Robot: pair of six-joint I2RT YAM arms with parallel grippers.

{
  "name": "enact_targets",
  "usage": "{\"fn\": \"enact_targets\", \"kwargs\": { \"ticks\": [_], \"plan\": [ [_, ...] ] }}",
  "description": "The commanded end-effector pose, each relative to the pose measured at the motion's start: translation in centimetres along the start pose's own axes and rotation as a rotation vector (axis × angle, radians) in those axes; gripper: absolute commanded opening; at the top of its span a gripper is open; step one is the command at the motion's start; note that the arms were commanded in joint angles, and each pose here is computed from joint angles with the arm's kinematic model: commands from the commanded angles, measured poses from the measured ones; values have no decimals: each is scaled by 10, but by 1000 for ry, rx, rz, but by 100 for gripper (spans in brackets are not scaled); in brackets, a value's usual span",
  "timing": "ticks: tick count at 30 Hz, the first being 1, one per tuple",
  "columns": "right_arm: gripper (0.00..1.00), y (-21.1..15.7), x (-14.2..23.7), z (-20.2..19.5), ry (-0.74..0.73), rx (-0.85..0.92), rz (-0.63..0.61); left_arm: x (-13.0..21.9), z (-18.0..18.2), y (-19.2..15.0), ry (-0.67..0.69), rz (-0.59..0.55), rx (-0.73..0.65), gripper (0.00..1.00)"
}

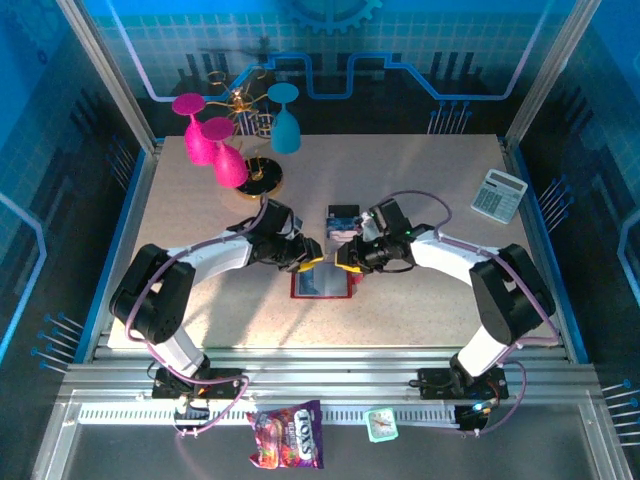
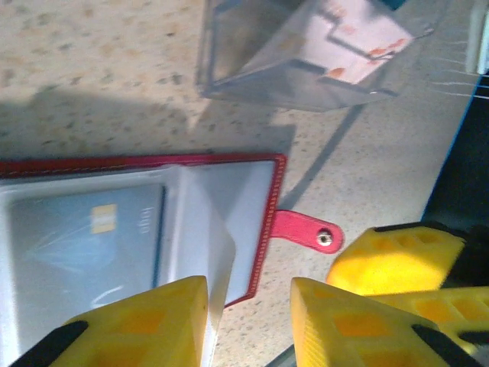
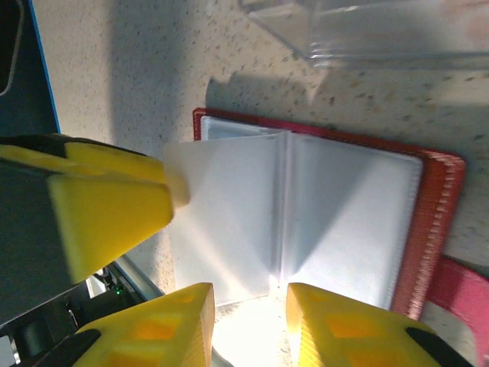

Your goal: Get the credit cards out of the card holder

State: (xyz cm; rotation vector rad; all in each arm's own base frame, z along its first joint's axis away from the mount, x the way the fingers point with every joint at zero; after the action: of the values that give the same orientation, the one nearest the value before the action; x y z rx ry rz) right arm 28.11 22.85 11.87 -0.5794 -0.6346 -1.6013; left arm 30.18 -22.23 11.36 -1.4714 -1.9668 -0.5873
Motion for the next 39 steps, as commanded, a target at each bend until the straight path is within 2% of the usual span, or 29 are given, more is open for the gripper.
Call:
{"fn": "enact_targets", "kwargs": {
  "ticks": [1,8,23,26,34,39],
  "plan": [
    [32,3,19,-2,-29,11,-23,-7,-14,-5,-25,62,-40,37],
    [34,4,38,-11,-34,4,-65,-29,-28,-11,-24,121,-70,46],
    [35,-6,46,-25,-28,-23,-92,-71,-26,-18,5,182,-68,49],
    [35,-6,45,-24,-22,-26,-93,-69,-26,-18,3,182,-70,49],
    [35,-5,31,-15,-12,-13,-60,-43,-33,-15,-9,95,-98,49],
    [35,-7,14,-10,-8,-15,-22,-25,-21,-13,-15,47,-69,49]
  ]
}}
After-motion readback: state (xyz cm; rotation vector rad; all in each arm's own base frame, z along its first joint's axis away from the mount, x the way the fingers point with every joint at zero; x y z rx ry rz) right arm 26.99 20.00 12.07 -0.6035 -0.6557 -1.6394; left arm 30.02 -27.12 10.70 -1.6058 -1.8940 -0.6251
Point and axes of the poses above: each hand's point on the last joint's axis, 136 mm out from that joint toward the fingers, its own x axis back along the fingers, its own z axis along the line the jaws close on, y = z × x, the point moved 5 cm from there along x, back along the fingers, and after that the axes turned 1 degree about -x, right-handed, at the moved point
